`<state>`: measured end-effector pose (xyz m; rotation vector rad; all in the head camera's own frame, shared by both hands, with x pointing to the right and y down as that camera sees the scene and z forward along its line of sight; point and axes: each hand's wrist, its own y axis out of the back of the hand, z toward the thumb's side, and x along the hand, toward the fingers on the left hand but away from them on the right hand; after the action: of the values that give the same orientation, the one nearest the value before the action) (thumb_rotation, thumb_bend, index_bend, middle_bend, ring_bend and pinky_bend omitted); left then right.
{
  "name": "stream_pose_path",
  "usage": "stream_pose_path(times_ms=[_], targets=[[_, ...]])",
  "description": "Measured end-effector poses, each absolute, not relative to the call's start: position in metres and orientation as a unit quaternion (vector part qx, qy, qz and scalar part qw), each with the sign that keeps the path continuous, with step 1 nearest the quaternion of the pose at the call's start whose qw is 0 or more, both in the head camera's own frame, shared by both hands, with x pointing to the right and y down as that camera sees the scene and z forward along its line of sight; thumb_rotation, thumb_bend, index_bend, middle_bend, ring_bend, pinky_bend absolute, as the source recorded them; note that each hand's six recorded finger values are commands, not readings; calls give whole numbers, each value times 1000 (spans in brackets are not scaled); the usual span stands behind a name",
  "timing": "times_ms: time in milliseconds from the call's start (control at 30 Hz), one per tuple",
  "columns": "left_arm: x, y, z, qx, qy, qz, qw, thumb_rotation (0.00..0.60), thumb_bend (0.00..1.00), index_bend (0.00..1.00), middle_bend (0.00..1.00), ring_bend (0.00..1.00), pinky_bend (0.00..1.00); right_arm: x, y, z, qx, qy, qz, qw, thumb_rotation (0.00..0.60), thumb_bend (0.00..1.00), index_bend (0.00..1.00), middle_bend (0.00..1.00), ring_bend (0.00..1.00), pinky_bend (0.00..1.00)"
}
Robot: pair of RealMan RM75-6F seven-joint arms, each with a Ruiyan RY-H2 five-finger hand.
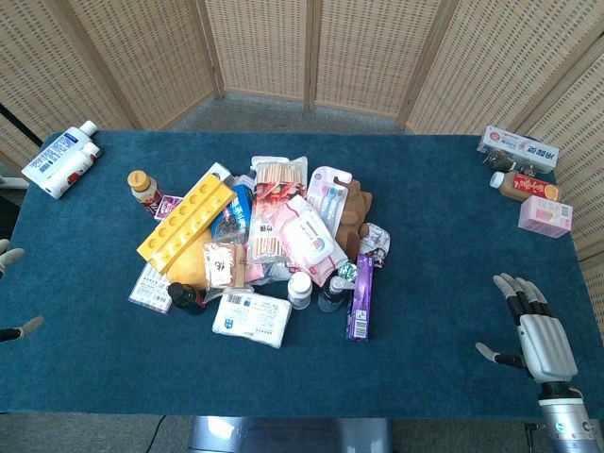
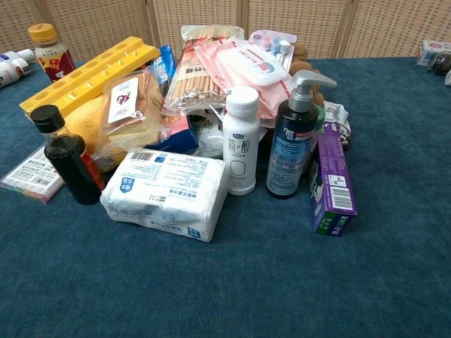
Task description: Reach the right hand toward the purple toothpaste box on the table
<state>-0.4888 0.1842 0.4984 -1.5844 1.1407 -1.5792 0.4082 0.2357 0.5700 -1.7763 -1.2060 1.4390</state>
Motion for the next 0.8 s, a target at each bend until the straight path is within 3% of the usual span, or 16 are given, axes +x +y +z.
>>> stream_pose_path(times_ms=[400, 800], targets=[[-491, 184, 495, -597, 439, -595, 310, 600, 0, 152, 0, 0, 0, 393, 238, 581, -693, -467, 505, 217, 600, 0, 0, 0, 0, 0], [-492, 184, 496, -594, 439, -599, 310, 600, 0, 151, 0, 0, 0, 321, 212, 615, -758, -465, 437, 137, 600, 0, 0, 0, 0, 0]])
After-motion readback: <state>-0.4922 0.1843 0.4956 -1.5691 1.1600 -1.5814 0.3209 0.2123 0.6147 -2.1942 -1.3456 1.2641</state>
